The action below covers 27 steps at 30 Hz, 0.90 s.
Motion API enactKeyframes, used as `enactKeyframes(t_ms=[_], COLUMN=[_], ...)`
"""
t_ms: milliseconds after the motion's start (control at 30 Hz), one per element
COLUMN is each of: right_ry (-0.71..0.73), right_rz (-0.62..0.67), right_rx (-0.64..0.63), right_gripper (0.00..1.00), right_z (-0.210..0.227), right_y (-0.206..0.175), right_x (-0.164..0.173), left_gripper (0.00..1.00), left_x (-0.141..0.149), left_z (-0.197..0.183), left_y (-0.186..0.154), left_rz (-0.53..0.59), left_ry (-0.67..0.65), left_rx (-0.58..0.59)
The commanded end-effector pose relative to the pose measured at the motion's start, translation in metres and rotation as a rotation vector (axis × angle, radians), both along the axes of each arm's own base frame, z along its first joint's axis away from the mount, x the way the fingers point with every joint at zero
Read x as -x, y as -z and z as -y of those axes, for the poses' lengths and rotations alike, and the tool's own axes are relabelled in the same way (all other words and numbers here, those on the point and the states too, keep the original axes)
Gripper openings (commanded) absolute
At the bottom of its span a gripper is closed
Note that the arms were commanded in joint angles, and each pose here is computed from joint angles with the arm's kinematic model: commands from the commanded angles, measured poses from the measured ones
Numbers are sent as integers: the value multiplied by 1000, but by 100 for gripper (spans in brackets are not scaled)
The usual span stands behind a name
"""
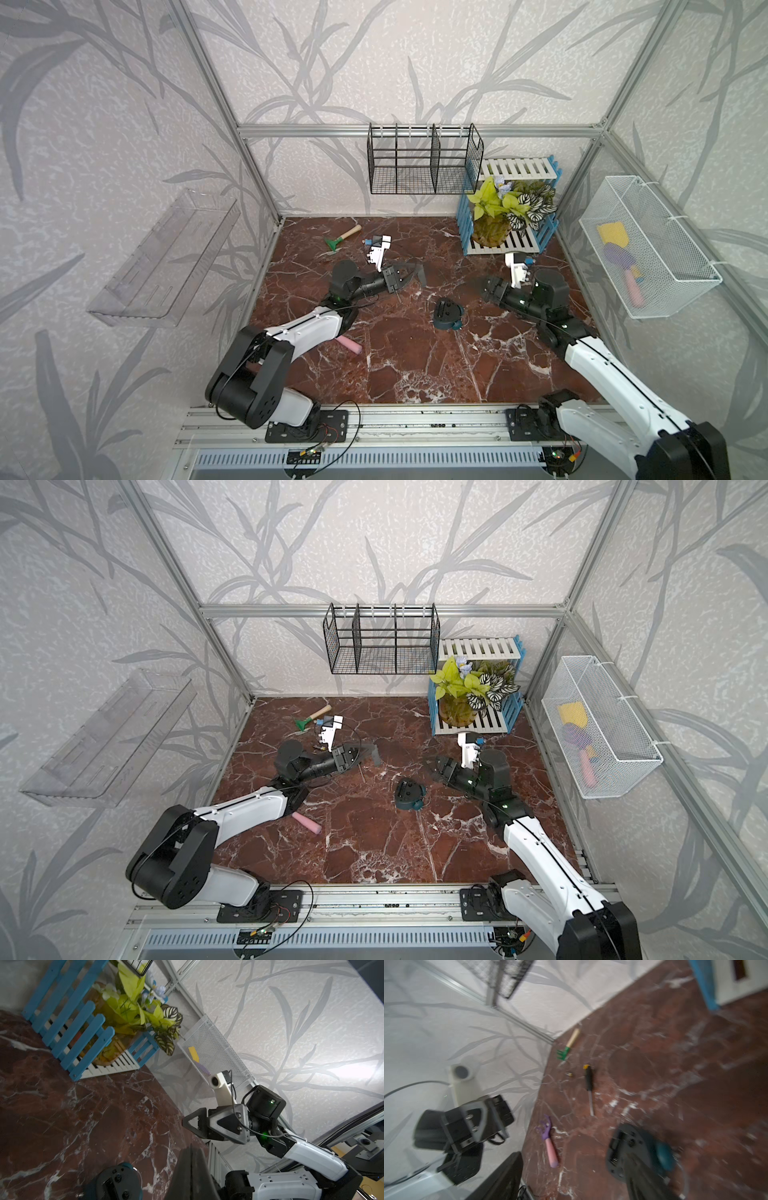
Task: Remove the battery from the alarm
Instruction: Pick up the cover from the center of the board, then move the alarm to the center of the board.
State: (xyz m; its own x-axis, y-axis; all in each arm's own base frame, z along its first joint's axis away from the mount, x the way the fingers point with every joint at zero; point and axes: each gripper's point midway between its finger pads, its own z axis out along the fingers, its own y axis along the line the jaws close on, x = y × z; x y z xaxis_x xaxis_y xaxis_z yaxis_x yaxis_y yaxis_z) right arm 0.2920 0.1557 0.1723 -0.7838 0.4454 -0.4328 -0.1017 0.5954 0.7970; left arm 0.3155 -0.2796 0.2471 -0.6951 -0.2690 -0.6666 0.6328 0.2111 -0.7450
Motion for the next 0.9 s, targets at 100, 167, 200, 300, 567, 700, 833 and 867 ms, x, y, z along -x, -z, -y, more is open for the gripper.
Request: enactKeyframes(t_ms=[100,167,200,300,567,700,833,867], right_ry=[-113,-129,-141,-188,-300,-361,-397,-401], right_rz=[-423,-433,-425,-412,-383,-364,-357,-363], right_rx=[64,57,56,50,42,45,67,68], right_gripper=[81,81,81,80,70,62,59,59], right_z=[-8,-12,-15,-24,-41,-50,-55,-56], right_y=[95,104,104,109,116,116,120,122], right_x=[37,32,29,19,-7,-12,-16,-16], left_gripper=[0,0,0,0,0,0,0,0], left_x=[5,9,10,8,-4,-8,-12,-12], left_z=[19,30,35,44,54,56,55,53], left_y=[54,68,75,89,117,129,142,145], left_rz=[-116,-158,-181,-225,-308,-343,-377,-388], left_ry=[118,170,196,240,284,289,270,256], left_rx=[-101,-112,-117,-123,-168,-199,-253,-263])
